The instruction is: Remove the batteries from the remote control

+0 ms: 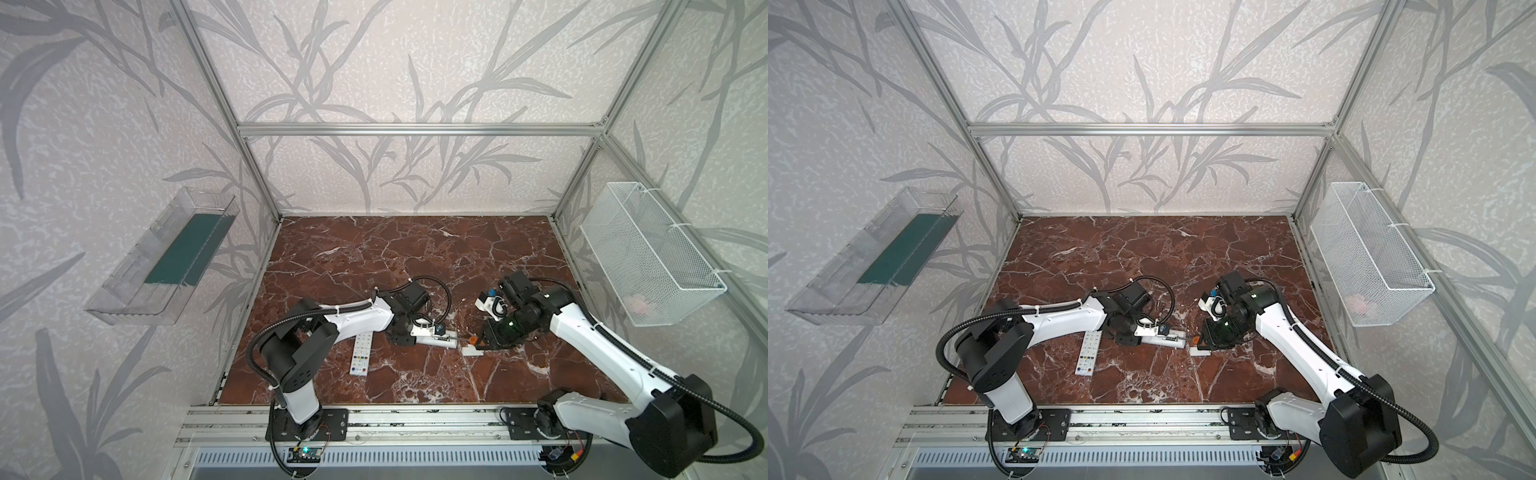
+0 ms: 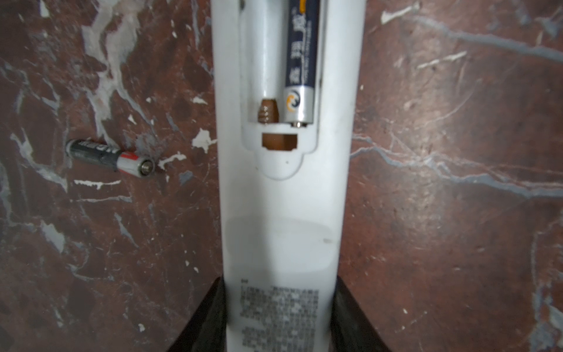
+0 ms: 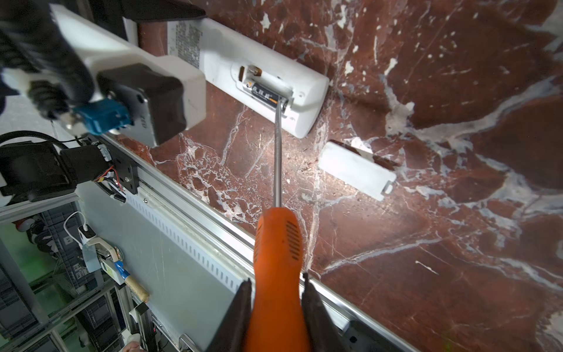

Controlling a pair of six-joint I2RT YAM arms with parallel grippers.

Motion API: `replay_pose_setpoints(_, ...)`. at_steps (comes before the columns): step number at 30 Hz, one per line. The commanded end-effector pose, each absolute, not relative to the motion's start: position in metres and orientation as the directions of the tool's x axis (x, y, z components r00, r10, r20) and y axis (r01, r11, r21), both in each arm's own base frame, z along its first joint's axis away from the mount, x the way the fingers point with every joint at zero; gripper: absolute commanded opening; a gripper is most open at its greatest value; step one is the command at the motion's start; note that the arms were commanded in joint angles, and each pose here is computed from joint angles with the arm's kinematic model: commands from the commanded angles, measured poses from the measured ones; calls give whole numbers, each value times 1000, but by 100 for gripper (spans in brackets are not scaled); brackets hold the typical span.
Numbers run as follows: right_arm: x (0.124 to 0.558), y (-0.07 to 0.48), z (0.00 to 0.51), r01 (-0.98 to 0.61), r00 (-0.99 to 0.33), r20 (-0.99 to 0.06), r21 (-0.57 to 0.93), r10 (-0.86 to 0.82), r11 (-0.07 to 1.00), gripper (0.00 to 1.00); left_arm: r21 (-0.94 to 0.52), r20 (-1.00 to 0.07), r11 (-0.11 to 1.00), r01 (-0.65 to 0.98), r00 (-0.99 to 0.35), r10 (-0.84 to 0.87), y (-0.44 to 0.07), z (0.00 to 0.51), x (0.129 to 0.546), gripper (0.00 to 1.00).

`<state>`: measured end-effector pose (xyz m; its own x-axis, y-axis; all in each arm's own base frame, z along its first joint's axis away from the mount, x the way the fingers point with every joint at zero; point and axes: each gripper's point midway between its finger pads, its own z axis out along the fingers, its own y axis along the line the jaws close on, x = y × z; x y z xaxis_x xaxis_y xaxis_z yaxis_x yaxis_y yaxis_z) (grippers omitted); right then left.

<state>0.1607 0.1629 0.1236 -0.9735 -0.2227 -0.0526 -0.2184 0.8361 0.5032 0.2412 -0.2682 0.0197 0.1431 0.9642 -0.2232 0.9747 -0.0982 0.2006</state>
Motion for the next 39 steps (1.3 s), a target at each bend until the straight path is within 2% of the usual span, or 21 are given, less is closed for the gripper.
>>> replay_pose_setpoints(1, 159, 150, 122, -220, -972, -18, 433, -235, 874, 0, 137, -136, -100, 986, 118, 984, -249, -7, 232, 0)
replay_pose_setpoints(15, 153, 168, 123, -265, -945, 42, 479, -323, 837, 0, 157, -138, -95, 983, 117, 983, -252, -2, 237, 0)
replay_pose_setpoints(16, 153, 170, 123, -263, -945, 45, 489, -325, 832, 0, 175, -128, -87, 981, 110, 986, -251, -2, 241, 7)
replay_pose_setpoints(17, 153, 172, 124, -263, -944, 44, 498, -327, 827, 0, 186, -118, -82, 979, 105, 987, -250, -2, 244, 20)
replay_pose_setpoints(19, 151, 174, 123, -261, -943, 48, 508, -329, 821, 0, 203, -102, -68, 977, 90, 991, -251, -2, 251, 54)
replay_pose_setpoints(20, 150, 175, 124, -263, -941, 49, 512, -334, 818, 0, 210, -96, -58, 976, 79, 992, -251, -1, 254, 66)
replay_pose_setpoints(22, 146, 177, 124, -268, -937, 57, 515, -345, 814, 0, 224, -80, -45, 974, 65, 995, -251, -1, 260, 80)
replay_pose_setpoints(29, 132, 183, 124, -277, -924, 76, 544, -375, 792, 0, 307, -42, -7, 952, 21, 999, -252, 3, 286, 99)
replay_pose_setpoints(39, 125, 205, 123, -266, -924, 60, 610, -378, 747, 0, 309, -71, 65, 949, -45, 996, -253, 6, 300, 99)
